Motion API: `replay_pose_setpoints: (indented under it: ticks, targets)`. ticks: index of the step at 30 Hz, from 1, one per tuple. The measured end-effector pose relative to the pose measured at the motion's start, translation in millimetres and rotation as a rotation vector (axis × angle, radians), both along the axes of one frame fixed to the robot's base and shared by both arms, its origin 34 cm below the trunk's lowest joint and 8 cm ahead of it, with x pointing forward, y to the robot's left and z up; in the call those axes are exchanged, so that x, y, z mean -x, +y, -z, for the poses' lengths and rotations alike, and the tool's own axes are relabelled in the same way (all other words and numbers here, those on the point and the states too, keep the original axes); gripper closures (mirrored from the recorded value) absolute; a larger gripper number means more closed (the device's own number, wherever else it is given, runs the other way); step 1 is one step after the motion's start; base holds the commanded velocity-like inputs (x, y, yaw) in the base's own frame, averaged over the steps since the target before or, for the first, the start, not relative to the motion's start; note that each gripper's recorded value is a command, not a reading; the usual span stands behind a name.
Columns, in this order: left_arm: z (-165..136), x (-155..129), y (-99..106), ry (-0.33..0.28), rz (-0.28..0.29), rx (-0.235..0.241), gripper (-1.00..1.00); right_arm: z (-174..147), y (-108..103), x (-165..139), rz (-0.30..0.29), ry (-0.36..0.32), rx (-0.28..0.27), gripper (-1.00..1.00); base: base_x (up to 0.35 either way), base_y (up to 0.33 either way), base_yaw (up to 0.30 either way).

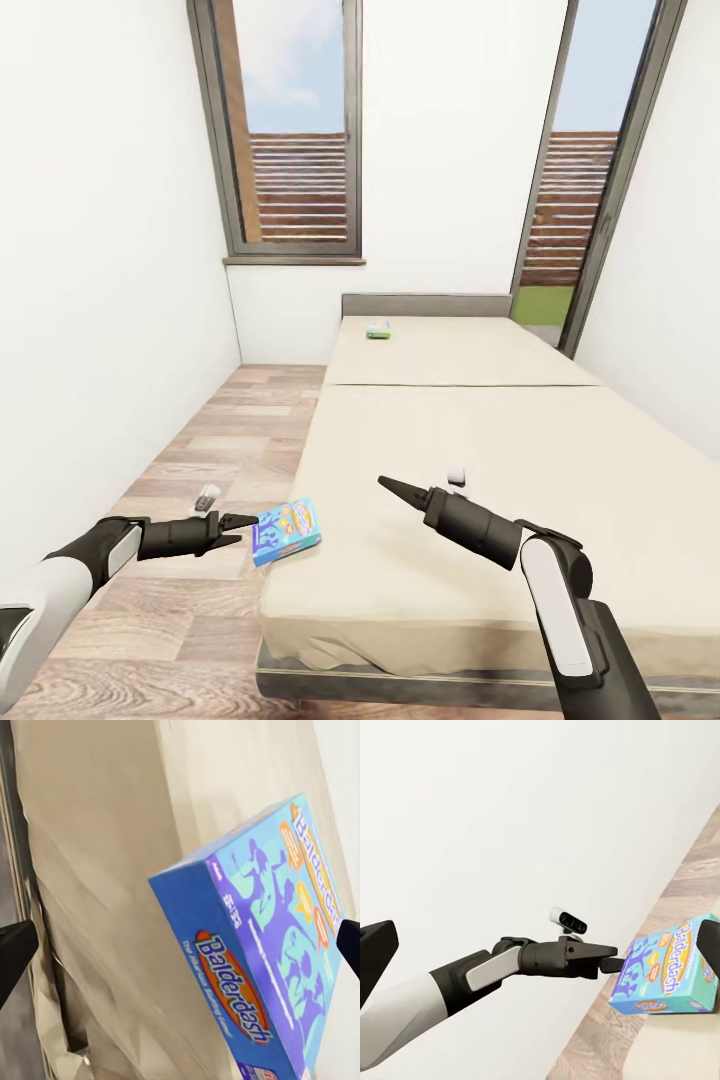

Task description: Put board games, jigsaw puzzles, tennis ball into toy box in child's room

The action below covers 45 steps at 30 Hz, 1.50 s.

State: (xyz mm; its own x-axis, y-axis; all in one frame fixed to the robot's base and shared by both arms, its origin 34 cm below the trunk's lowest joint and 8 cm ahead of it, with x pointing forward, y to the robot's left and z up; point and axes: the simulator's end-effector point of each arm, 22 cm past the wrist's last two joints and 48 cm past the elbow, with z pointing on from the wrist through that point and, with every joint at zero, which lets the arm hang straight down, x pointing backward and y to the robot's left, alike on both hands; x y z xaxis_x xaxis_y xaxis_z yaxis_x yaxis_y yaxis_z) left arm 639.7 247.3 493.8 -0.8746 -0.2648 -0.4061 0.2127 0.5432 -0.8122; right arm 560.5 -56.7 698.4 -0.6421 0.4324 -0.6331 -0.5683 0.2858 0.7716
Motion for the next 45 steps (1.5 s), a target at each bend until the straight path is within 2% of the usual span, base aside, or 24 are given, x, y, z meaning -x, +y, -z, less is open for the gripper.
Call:
replay_pose_setpoints:
  ticks: [11,45]
  targets:
    - [0.2,0.2,0.0,0.001,0.0,0.001,-1.0,0.1,0.8,0.2,-0.001,0.0,0.0,-1.0,0.0,-0.077,0.0]
    - [0.5,0.5,0.4,0.002,-0.001,0.001,-1.0,0.6,0.8,-0.2,0.001,0.002,0.002,-1.0,0.0,-0.003,0.0]
